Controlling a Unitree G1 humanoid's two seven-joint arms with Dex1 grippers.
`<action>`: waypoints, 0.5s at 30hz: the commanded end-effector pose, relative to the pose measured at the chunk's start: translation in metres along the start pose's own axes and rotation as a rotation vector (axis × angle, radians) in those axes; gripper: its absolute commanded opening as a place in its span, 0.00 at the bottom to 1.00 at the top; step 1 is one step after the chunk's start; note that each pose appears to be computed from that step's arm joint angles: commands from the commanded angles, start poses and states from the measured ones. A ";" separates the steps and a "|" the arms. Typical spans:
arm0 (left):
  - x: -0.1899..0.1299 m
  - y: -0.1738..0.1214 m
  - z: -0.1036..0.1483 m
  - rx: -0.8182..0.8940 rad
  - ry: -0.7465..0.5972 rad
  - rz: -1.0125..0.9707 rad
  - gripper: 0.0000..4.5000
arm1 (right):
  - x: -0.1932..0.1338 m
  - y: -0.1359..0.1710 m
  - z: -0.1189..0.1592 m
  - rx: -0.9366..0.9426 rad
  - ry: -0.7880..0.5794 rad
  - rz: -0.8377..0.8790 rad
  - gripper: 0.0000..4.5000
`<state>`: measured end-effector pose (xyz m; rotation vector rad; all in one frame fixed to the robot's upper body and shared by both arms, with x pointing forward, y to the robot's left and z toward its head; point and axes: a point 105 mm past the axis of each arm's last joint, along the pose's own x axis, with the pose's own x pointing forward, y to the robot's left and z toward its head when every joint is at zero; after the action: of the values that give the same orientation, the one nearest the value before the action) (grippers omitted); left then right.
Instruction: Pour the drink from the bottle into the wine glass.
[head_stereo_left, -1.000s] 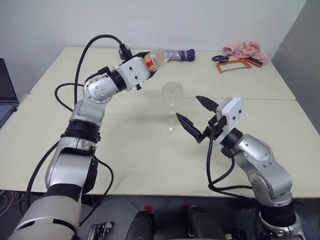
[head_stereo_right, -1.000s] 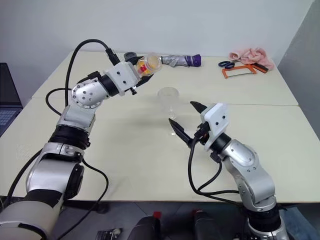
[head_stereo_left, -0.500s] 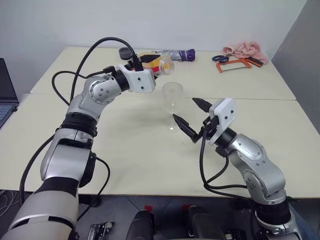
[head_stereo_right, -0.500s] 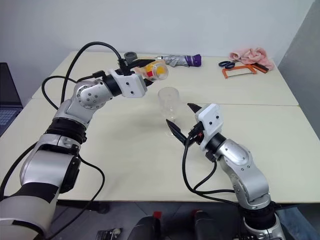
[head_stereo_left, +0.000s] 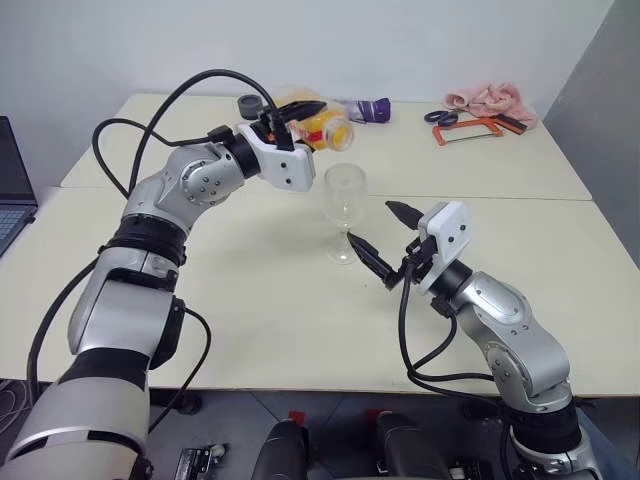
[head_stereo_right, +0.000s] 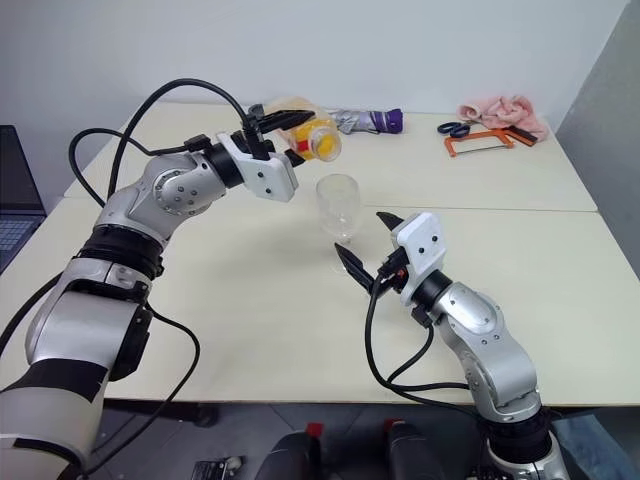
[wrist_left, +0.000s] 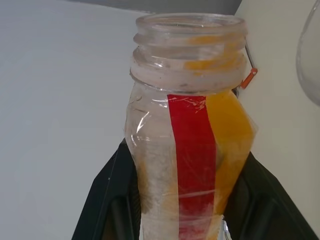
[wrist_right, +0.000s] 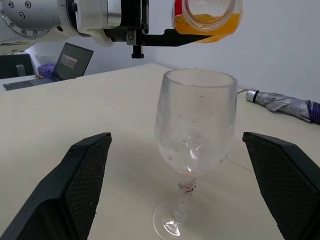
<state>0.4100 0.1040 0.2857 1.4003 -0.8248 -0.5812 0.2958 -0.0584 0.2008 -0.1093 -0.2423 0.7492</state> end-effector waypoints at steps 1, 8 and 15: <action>0.001 0.024 0.002 0.071 -0.010 0.049 0.37 | 0.001 0.001 0.009 -0.015 -0.031 0.000 1.00; 0.001 0.024 -0.001 0.098 0.004 0.046 0.37 | 0.001 0.004 0.011 -0.005 -0.042 0.011 1.00; 0.002 0.025 -0.004 0.126 0.015 0.037 0.37 | -0.002 0.010 0.012 -0.022 -0.052 0.034 1.00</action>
<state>0.4155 0.1061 0.2846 1.4976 -0.8158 -0.5595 0.2932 -0.0556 0.1969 -0.1007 -0.2313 0.7667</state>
